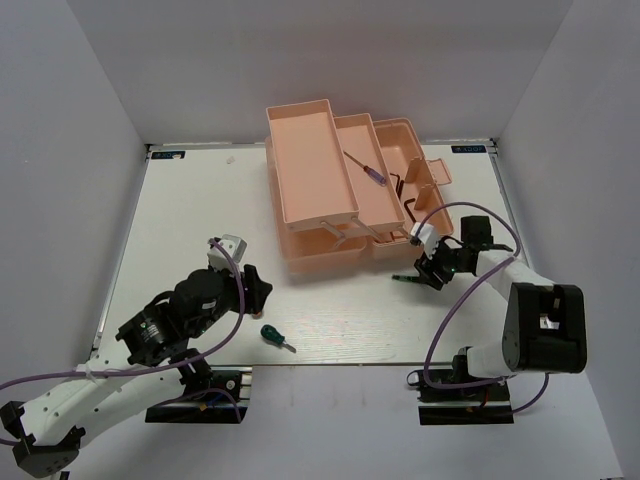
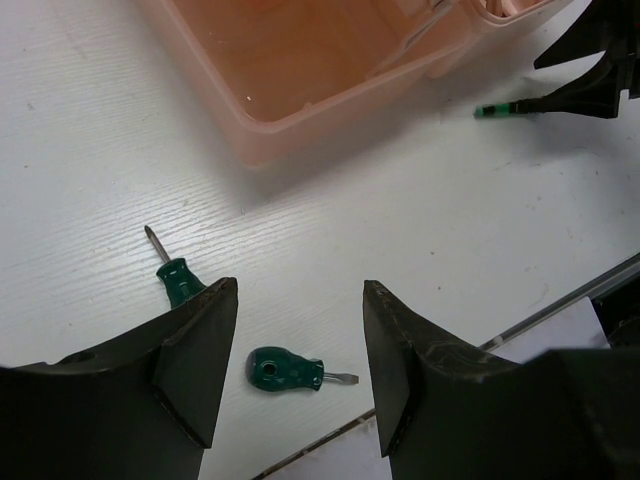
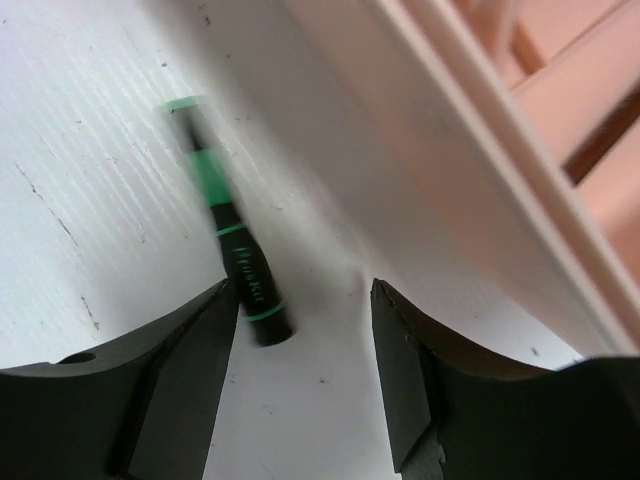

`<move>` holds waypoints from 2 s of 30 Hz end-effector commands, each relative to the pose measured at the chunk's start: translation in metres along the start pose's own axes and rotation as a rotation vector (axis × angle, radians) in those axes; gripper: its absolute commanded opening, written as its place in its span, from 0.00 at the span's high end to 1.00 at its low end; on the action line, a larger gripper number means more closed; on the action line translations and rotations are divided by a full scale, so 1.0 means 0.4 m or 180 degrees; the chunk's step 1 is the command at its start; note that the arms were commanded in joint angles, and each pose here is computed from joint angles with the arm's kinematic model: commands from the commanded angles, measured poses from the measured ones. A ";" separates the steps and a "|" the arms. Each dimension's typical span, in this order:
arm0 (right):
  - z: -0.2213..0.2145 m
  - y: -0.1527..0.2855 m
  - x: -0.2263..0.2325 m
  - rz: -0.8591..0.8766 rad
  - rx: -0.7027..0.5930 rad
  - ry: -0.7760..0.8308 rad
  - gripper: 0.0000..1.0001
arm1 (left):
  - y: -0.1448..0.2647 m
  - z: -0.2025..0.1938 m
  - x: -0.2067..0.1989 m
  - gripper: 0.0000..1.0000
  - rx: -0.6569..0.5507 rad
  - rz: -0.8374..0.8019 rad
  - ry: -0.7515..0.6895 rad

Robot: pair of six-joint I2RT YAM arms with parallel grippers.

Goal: Sort the tools into containers

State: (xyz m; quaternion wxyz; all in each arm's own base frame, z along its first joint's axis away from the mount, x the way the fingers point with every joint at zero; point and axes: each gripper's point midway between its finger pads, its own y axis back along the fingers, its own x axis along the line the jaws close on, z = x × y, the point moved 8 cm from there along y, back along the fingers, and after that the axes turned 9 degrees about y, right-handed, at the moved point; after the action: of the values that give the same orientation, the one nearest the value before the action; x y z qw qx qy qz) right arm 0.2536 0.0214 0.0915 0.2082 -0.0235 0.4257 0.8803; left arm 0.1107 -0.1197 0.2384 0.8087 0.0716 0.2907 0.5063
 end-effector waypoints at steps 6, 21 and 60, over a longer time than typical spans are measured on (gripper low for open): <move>0.013 -0.042 0.033 0.0449 0.0075 0.0010 0.40 | -0.007 -0.029 0.009 0.37 0.0155 0.0155 0.0248; 0.051 0.023 0.070 0.0544 0.0205 -0.0193 0.42 | -0.037 -0.081 0.012 0.34 0.0462 0.0224 0.0355; 0.179 -0.132 0.205 -0.0558 0.0873 -0.1588 1.00 | -0.032 -0.090 0.013 0.34 0.0488 0.0213 0.0472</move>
State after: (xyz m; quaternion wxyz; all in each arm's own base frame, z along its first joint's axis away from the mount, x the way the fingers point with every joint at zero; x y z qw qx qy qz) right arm 0.2213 0.1392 0.0835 0.3938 0.1740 0.4551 0.7794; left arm 0.1034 -0.1290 0.1990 0.7605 0.1101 0.3833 0.5124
